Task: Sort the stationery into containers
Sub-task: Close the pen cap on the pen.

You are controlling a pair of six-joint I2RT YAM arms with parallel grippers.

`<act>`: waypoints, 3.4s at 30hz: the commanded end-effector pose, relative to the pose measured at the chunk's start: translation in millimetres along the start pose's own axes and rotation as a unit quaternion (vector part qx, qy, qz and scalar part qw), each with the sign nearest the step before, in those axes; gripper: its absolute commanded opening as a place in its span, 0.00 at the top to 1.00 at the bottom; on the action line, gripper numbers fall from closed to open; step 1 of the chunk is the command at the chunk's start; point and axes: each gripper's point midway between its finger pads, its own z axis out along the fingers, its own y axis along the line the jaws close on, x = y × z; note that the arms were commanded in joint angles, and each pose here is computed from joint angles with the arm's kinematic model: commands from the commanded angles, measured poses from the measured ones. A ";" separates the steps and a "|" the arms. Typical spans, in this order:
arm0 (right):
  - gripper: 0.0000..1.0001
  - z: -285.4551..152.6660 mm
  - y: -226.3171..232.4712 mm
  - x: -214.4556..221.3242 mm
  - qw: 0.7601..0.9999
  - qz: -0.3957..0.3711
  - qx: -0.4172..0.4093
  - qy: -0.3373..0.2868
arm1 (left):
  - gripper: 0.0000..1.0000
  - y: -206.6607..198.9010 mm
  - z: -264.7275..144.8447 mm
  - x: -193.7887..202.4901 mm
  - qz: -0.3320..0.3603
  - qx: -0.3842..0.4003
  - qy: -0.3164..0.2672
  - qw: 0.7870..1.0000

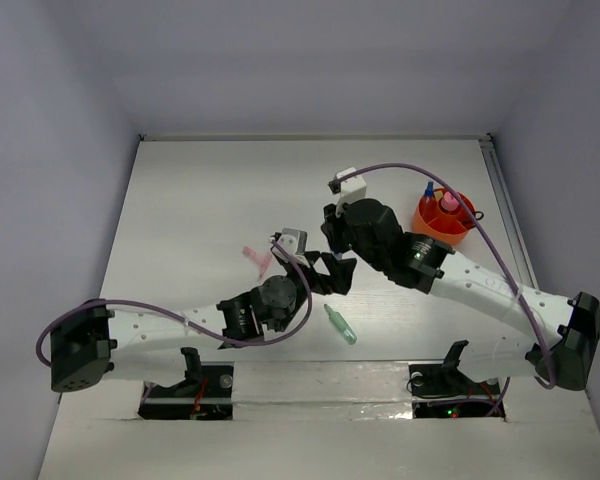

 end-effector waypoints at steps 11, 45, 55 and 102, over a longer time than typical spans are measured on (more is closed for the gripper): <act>1.00 -23.7 -3.9 -56.6 0.998 0.027 -0.046 -0.031 | 0.01 -9.0 -31.2 -15.1 0.013 0.095 -0.017 0.995; 1.00 -36.7 13.8 -77.4 0.989 0.056 -0.134 -0.030 | 0.60 -34.8 13.4 -32.5 0.116 0.147 -0.002 0.982; 1.00 -36.9 4.8 -79.0 0.990 0.061 -0.117 -0.041 | 0.67 -33.1 15.3 -30.2 0.118 0.140 0.003 0.983; 1.00 -35.4 1.9 -47.5 0.979 0.107 -0.130 -0.117 | 1.00 -15.8 32.6 -84.5 -0.002 0.075 -0.050 0.996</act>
